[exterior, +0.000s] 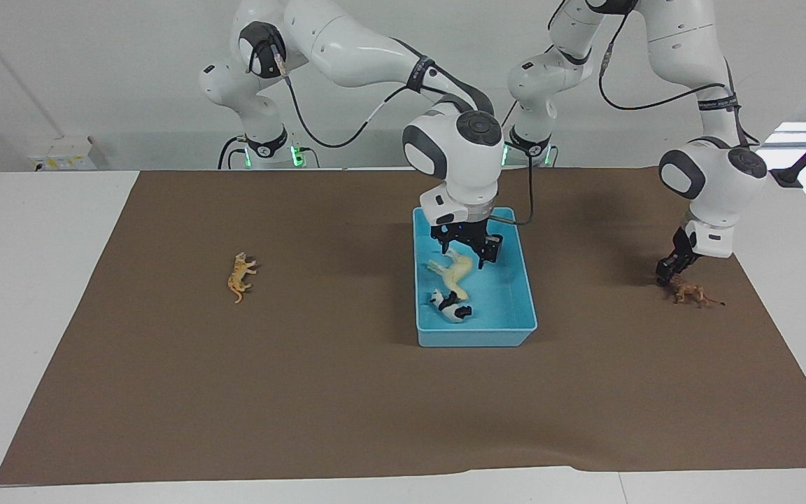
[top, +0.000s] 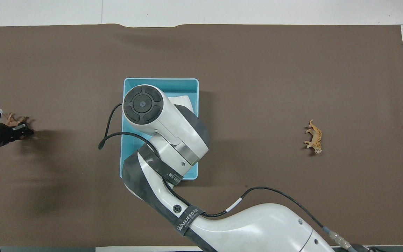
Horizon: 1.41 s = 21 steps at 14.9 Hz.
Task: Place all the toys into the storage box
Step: 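Lower the llama into the box while the left gripper grasps the horse, then place the brown horse in the box while the right gripper reaches the dog, then grasp the tan dog with the right gripper while the left gripper withdraws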
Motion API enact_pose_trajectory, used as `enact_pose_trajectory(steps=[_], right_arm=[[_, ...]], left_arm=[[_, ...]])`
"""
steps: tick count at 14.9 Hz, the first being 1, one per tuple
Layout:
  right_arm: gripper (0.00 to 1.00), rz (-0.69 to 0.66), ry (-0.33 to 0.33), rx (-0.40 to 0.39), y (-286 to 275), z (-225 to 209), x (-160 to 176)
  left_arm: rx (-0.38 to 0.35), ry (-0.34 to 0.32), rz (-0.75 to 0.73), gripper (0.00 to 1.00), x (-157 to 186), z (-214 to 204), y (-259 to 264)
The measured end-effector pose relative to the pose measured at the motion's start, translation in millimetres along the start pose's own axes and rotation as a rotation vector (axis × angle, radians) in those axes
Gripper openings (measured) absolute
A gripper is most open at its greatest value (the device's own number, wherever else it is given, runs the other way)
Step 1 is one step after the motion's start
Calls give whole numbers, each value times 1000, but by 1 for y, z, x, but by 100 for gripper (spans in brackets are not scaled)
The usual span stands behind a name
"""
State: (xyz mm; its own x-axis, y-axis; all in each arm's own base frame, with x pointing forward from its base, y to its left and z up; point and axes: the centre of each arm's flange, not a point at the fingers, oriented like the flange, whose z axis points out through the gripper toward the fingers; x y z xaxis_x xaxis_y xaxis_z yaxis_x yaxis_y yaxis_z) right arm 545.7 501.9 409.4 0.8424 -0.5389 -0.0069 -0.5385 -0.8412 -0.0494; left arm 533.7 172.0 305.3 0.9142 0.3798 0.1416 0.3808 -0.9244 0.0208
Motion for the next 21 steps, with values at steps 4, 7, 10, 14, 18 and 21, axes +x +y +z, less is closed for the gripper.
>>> enact_pose_trajectory(steps=[4,7,10,14,18,21], right_arm=[[100,-40,6,-45,39,-52,63],[100,-150,-19,-79,114,-120,149],[100,-295,-50,-113,174,-130,200],[100,-476,19,-58,260,-71,253],[100,-571,68,-36,363,0,252],[100,-602,129,-16,414,38,228]], left_arm=[[-4,-47,-53,39,26,-44,47],[-7,-80,-176,39,27,-105,157],[-22,-83,-295,39,-17,-152,285],[-74,-74,-422,39,-104,-162,404],[-72,-87,-408,39,-154,-138,432],[-73,-80,-423,67,-147,-134,421]])
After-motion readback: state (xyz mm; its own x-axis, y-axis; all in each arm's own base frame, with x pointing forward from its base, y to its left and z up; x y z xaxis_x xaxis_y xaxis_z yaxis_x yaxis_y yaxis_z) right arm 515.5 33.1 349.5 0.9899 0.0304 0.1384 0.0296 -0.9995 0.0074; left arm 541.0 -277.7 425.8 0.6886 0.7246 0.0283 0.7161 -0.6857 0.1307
